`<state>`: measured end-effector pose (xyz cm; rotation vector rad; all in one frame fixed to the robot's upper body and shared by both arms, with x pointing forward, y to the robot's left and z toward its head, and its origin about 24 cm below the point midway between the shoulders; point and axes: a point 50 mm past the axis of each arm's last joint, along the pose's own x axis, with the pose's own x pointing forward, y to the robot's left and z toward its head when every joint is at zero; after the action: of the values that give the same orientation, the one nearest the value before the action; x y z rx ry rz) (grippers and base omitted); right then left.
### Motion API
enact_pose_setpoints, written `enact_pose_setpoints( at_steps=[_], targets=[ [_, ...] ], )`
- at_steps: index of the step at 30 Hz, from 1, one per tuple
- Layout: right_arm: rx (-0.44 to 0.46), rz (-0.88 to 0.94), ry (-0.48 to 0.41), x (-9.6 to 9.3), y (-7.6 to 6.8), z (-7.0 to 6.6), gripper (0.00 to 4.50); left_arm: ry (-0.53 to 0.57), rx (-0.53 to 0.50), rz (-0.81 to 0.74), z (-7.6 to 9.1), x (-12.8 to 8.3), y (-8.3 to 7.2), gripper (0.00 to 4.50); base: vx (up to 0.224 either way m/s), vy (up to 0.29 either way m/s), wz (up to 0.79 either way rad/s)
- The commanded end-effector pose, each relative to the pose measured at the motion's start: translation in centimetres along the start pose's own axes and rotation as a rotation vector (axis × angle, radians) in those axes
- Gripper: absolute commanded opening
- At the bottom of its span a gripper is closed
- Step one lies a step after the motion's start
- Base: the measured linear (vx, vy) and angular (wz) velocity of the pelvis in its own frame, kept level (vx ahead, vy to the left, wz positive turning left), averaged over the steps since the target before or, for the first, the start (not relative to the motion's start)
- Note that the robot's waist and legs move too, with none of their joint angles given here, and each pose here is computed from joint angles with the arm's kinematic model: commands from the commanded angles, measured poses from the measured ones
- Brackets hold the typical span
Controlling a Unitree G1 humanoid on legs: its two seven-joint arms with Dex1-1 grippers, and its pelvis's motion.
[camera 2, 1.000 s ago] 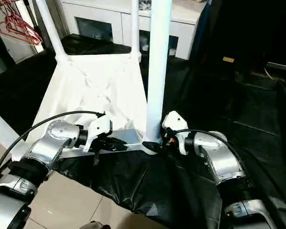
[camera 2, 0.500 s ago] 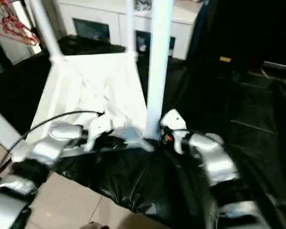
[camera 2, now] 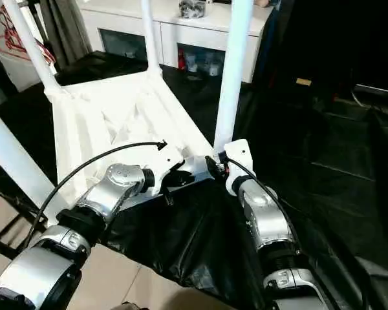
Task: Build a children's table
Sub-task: Rotate leg to tighten
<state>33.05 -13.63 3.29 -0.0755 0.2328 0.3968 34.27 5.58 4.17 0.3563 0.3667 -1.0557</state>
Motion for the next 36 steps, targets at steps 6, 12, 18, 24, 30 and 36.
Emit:
enact_pose_setpoints(
  at_steps=[6,12,18,24,30,36],
  targets=[
    [-0.054,0.239,-0.01,-0.2,1.9,0.3,4.12,-0.093,0.05,-0.123,1.1,-0.2,-0.9,0.0,0.0,0.0,0.0],
    [-0.144,0.406,-0.001,-1.6,0.5,0.8,4.12,-0.095,0.07,-0.214,-0.4,-2.3,-0.7,0.0,0.0,0.0,0.0],
    [-0.229,0.619,0.05,-3.4,-0.5,0.9,4.12,-0.091,0.101,-0.322,-1.3,-4.9,-0.4,0.0,0.0,0.0,0.0],
    [-0.241,0.704,0.073,-4.2,-0.7,1.1,3.79,-0.074,0.111,-0.368,-1.8,-6.1,-0.2,0.0,0.0,0.0,0.0],
    [-0.255,0.767,0.099,-4.6,-0.5,1.0,3.31,-0.07,0.115,-0.404,-1.8,-6.7,-0.2,0.0,0.0,0.0,0.0],
    [-0.252,0.793,0.096,-4.7,-0.2,1.0,2.82,-0.059,0.117,-0.425,-1.8,-6.8,-0.3,0.0,0.0,0.0,0.0]
  ],
)
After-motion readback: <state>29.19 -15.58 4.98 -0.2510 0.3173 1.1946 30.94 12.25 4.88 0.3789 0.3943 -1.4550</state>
